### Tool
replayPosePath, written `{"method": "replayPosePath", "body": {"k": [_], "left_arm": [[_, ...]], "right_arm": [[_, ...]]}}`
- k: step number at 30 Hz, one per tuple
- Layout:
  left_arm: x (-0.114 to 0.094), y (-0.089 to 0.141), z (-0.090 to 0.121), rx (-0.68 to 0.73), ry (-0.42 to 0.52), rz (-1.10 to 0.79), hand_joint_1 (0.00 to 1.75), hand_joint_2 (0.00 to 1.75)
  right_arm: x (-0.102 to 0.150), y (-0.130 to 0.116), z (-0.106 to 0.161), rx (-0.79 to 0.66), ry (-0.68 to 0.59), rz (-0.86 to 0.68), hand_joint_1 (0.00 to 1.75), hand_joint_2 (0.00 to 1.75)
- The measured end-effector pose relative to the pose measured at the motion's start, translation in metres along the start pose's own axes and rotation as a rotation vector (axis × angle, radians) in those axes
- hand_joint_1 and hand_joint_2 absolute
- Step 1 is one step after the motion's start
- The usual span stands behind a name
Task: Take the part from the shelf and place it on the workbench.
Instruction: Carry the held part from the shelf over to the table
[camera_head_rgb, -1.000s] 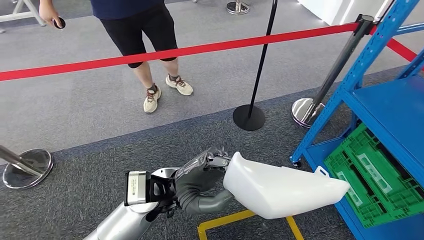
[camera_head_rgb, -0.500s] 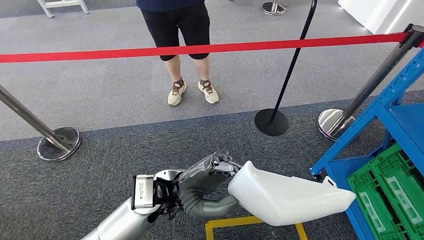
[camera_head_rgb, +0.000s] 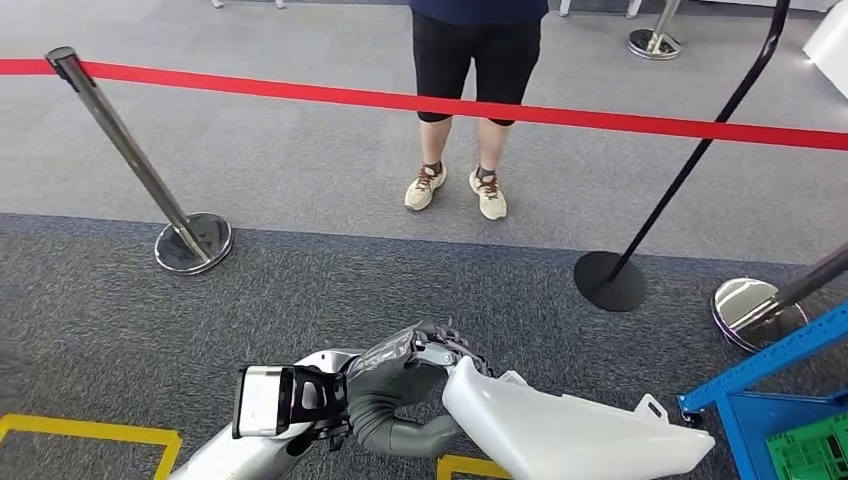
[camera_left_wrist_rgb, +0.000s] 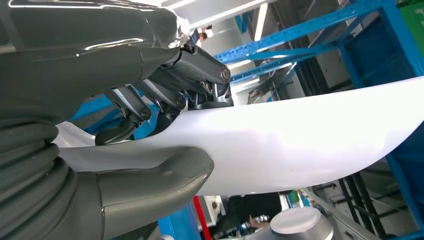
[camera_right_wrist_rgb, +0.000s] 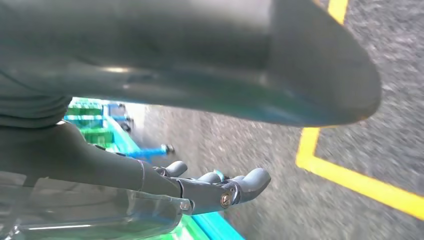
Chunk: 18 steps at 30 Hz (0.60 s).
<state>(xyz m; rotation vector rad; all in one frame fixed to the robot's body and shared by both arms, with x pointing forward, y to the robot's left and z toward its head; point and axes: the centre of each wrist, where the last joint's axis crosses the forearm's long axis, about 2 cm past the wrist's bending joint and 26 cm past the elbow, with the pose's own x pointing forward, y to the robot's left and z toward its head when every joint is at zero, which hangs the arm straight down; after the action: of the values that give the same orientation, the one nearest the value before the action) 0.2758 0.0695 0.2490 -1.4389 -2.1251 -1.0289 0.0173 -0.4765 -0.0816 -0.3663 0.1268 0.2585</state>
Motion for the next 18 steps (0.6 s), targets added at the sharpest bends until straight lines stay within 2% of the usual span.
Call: {"method": "replayPosePath", "body": {"k": [7,12,18], "left_arm": [[0.006,0.001,0.008,0.001,-0.017,0.002,1.75,1.75],[0.009,0.001,0.018,0.03,-0.014,0.002,1.75,1.75],[0.014,0.006,0.019,0.041,-0.023,-0.009,1.75,1.75]], "right_arm": [[0.001,-0.013,0.0,-0.025,-0.01,0.016,0.0,0.0],[0.002,-0.016,0.001,-0.029,-0.019,0.052,0.0,0.0],[0.009,-0.016,0.002,-0.032,-0.048,0.074,0.0,0.0]]}}
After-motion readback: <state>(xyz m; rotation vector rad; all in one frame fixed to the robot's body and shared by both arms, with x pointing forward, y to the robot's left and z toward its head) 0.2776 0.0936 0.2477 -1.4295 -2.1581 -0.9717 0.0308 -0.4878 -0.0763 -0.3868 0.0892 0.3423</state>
